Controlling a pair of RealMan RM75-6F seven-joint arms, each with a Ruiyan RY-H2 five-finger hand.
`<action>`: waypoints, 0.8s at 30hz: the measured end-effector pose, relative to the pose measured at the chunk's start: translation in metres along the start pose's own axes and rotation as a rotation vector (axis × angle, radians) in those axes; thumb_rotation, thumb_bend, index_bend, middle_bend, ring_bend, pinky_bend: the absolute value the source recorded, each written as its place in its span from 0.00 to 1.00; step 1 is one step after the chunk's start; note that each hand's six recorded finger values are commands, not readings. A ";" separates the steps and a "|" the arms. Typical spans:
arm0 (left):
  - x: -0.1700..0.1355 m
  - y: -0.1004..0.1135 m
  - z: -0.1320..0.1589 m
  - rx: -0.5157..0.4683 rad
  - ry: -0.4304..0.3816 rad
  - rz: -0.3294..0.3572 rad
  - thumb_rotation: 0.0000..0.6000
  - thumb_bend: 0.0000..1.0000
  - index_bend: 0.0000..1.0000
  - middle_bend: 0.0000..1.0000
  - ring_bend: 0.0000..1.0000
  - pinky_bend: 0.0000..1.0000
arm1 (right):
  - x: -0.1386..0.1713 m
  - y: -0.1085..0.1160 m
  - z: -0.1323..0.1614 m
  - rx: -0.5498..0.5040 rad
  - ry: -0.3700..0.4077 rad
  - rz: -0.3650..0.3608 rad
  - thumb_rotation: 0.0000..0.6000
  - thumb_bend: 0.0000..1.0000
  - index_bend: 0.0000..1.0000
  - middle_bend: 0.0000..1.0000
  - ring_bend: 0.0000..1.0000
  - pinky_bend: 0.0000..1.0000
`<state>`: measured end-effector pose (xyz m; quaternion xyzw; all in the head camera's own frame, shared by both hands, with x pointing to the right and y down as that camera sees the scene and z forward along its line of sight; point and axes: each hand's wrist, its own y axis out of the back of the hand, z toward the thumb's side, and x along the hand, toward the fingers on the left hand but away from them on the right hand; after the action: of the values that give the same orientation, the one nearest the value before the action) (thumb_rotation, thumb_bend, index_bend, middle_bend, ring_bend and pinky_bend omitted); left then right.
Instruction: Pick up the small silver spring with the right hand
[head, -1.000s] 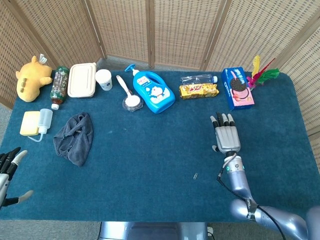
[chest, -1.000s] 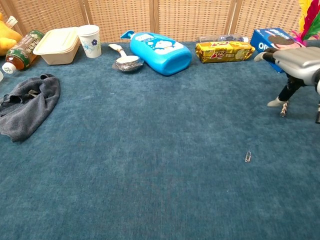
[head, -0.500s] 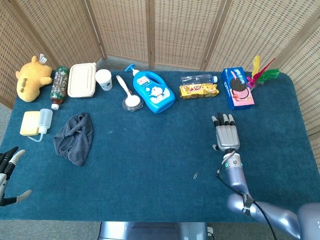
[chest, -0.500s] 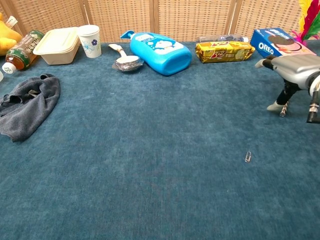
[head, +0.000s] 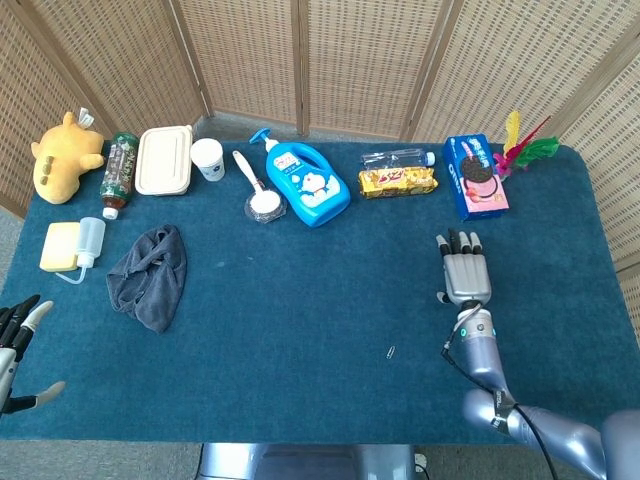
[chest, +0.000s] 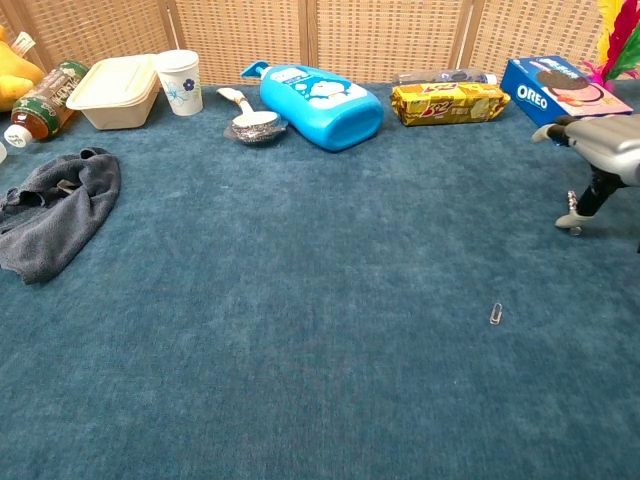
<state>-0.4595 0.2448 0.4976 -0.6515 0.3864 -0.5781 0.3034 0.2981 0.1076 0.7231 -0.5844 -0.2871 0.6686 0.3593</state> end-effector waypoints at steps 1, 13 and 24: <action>0.000 0.000 0.000 0.000 0.000 0.000 1.00 0.21 0.00 0.00 0.00 0.00 | 0.000 0.000 -0.002 0.005 -0.003 -0.002 1.00 0.03 0.08 0.00 0.00 0.00; -0.001 0.000 0.000 0.000 -0.004 0.000 1.00 0.21 0.00 0.00 0.00 0.00 | -0.001 -0.006 -0.039 0.038 -0.072 0.011 1.00 0.03 0.07 0.00 0.00 0.00; 0.000 -0.002 0.002 0.005 -0.006 -0.006 1.00 0.21 0.00 0.00 0.00 0.00 | -0.001 -0.004 -0.061 0.059 -0.108 0.002 1.00 0.03 0.07 0.00 0.00 0.00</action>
<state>-0.4570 0.2459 0.4985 -0.6536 0.3823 -0.5779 0.3044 0.3593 0.1064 0.7173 -0.5371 -0.2857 0.7075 0.3597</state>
